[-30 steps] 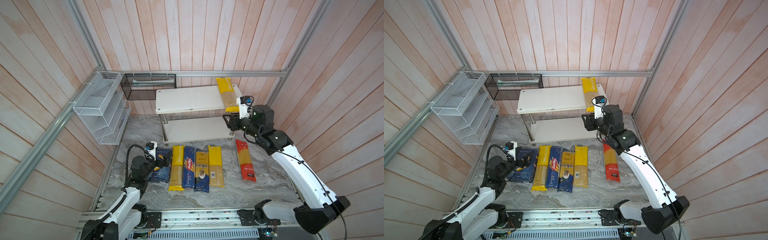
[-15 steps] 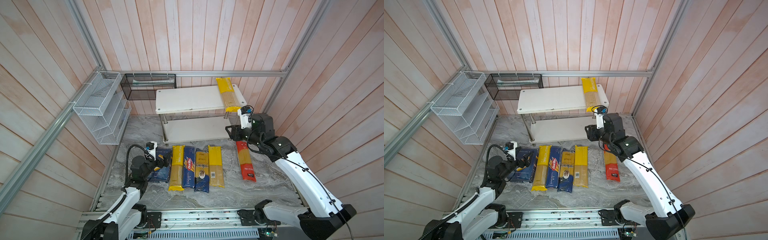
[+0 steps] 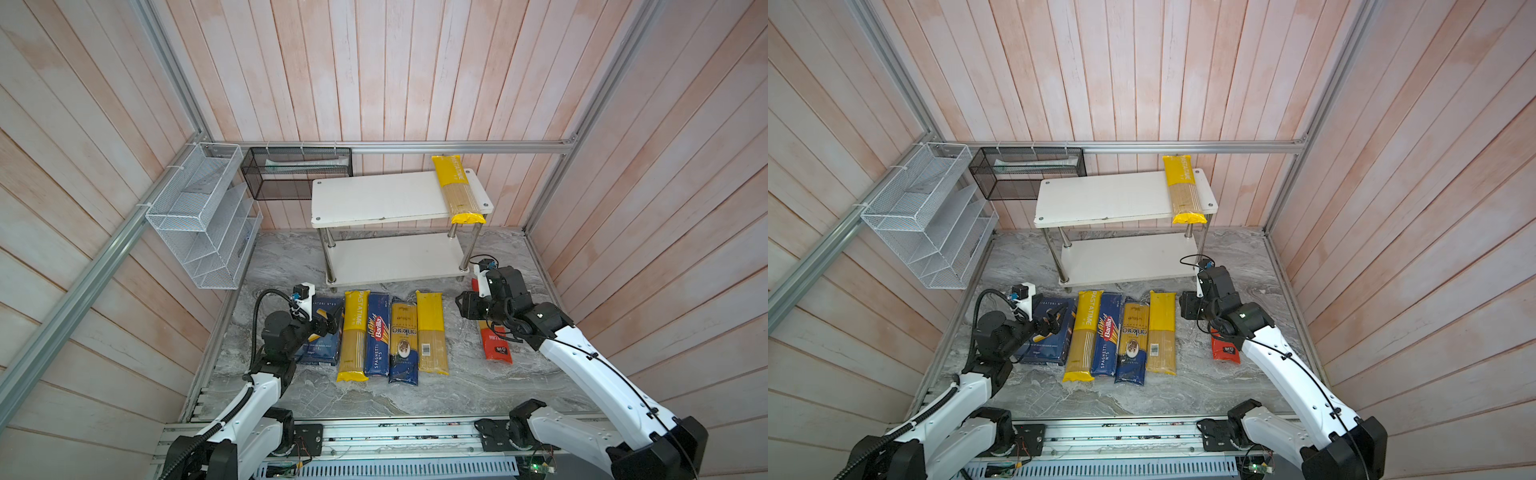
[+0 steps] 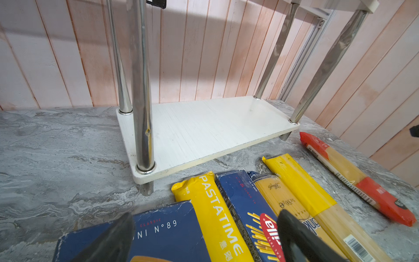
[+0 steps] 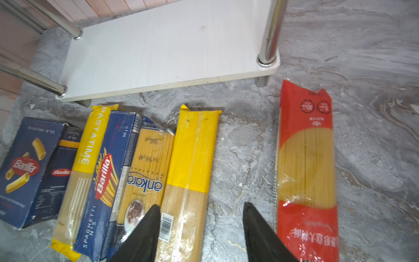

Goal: Place and organize the pasta boxes and bags onto the shelf
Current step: 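Move the right gripper over the red spaghetti bag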

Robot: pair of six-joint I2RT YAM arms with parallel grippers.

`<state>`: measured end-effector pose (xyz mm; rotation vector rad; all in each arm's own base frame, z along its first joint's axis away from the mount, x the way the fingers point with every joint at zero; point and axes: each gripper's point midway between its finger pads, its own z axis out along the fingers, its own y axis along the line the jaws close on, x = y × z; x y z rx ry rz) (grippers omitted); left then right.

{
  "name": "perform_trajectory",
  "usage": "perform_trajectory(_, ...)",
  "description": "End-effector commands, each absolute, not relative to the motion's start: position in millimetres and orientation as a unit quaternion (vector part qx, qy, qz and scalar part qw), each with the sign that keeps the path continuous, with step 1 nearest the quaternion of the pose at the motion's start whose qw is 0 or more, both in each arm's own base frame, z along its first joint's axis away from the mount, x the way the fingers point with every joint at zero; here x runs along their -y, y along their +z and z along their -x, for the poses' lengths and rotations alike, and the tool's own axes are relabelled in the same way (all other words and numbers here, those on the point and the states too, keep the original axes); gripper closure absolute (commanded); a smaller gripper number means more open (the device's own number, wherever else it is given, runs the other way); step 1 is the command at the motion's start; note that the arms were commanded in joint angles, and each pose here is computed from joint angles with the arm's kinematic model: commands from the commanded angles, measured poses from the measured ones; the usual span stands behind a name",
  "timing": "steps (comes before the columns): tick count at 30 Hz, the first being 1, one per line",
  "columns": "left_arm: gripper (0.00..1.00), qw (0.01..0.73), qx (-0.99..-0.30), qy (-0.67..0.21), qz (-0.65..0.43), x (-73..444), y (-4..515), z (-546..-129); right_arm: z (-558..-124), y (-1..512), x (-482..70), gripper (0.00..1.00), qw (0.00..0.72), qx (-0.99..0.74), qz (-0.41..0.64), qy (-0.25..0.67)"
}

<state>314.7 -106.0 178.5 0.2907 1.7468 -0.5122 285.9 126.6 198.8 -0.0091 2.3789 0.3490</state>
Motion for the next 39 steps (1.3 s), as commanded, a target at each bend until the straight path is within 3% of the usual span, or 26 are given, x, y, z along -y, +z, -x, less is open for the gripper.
perform_trajectory(1, 0.0, 0.615, -0.746, -0.222, -0.126, 106, 186, -315, -296, 176, -91, 0.39, 0.371, -0.922, -0.058, 0.094)
perform_trajectory(16, 0.0, 0.613, -0.747, -0.223, -0.127, 107, 186, -316, -319, 113, -29, 0.3, 0.328, -0.929, -0.156, 0.072)
perform_trajectory(31, 0.0, 0.615, -0.745, -0.223, -0.129, 107, 187, -315, -314, 78, -13, 0.28, 0.292, -0.944, -0.149, 0.026)
perform_trajectory(39, 0.0, 0.612, -0.748, -0.224, -0.129, 108, 185, -316, -315, 62, -16, 0.27, 0.239, -0.963, -0.124, 0.013)
